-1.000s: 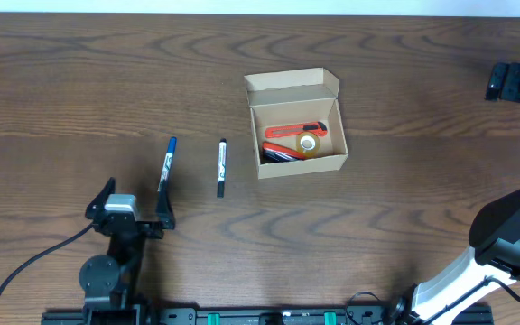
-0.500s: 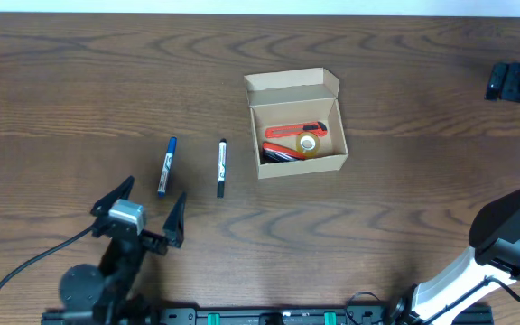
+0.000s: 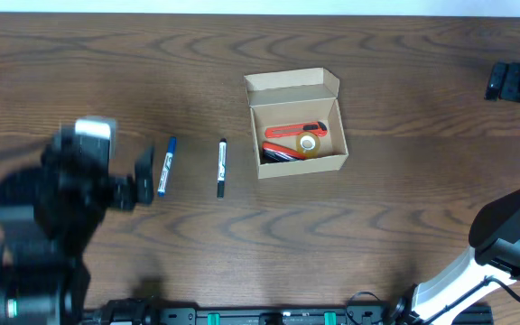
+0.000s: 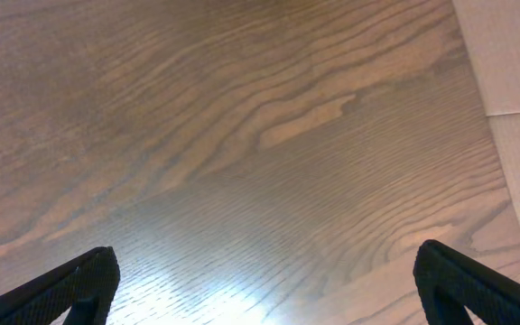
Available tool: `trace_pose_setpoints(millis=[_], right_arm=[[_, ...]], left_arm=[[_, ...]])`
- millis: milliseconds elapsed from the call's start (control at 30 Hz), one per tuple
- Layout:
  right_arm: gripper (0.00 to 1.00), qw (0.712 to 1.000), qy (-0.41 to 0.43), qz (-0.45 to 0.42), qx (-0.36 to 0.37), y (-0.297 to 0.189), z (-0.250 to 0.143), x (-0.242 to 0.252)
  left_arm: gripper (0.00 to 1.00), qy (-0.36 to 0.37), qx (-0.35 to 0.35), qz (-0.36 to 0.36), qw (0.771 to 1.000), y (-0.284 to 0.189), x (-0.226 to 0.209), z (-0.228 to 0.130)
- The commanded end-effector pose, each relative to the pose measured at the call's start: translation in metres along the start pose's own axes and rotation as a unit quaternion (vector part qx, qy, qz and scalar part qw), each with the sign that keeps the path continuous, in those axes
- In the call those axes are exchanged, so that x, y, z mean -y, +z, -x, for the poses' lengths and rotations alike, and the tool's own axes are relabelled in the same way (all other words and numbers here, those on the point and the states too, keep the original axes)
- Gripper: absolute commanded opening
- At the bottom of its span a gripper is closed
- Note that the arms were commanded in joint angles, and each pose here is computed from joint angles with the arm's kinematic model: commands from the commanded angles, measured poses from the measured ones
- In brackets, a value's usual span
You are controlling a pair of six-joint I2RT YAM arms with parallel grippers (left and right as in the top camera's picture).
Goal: Pack container
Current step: 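Move the left gripper forward over the blue-capped marker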
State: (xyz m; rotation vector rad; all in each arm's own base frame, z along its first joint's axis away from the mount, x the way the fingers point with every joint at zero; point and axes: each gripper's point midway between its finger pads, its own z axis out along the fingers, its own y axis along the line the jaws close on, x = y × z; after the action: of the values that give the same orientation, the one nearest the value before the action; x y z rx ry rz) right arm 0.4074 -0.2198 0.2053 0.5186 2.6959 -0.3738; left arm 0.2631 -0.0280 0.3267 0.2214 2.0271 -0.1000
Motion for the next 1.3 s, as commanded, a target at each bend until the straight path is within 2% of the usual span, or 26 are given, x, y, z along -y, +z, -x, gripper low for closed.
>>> trace_pose_setpoints(millis=[0,100,233,367,567,767,933,1267], right_arm=[[0.99,1.0,0.008,0.0,-0.007,0.005,-0.002,0.001],[0.99,1.0,0.008,0.0,-0.007,0.005,-0.002,0.001],[0.99,1.0,0.008,0.0,-0.007,0.005,-0.002,0.001],[0.99,1.0,0.008,0.0,-0.007,0.005,-0.002,0.001],[0.99,1.0,0.008,0.0,-0.007,0.005,-0.002,0.001],[0.99,1.0,0.008,0.0,-0.007,0.005,-0.002,0.001],[0.99,1.0,0.008,0.0,-0.007,0.005,-0.002,0.001],[0.99,1.0,0.008,0.0,-0.007,0.005,-0.002,0.001]], left_arm=[[0.95,0.002,-0.02,-0.002,1.0,0.024,-0.006,0.007],[0.95,-0.003,-0.045,0.021,0.999,0.05,-0.019,0.002],[0.95,-0.081,-0.116,0.079,0.987,0.081,-0.042,-0.028],[0.95,-0.13,-0.205,0.123,0.962,0.104,-0.055,-0.071],[0.95,-0.159,-0.327,0.108,0.925,0.121,-0.042,-0.117],[0.95,-0.156,-0.325,0.052,0.932,0.133,-0.015,-0.109],[0.95,-0.09,-0.317,0.002,0.944,0.142,-0.007,-0.106],[0.95,-0.089,-0.416,-0.003,0.905,0.169,-0.006,-0.162]])
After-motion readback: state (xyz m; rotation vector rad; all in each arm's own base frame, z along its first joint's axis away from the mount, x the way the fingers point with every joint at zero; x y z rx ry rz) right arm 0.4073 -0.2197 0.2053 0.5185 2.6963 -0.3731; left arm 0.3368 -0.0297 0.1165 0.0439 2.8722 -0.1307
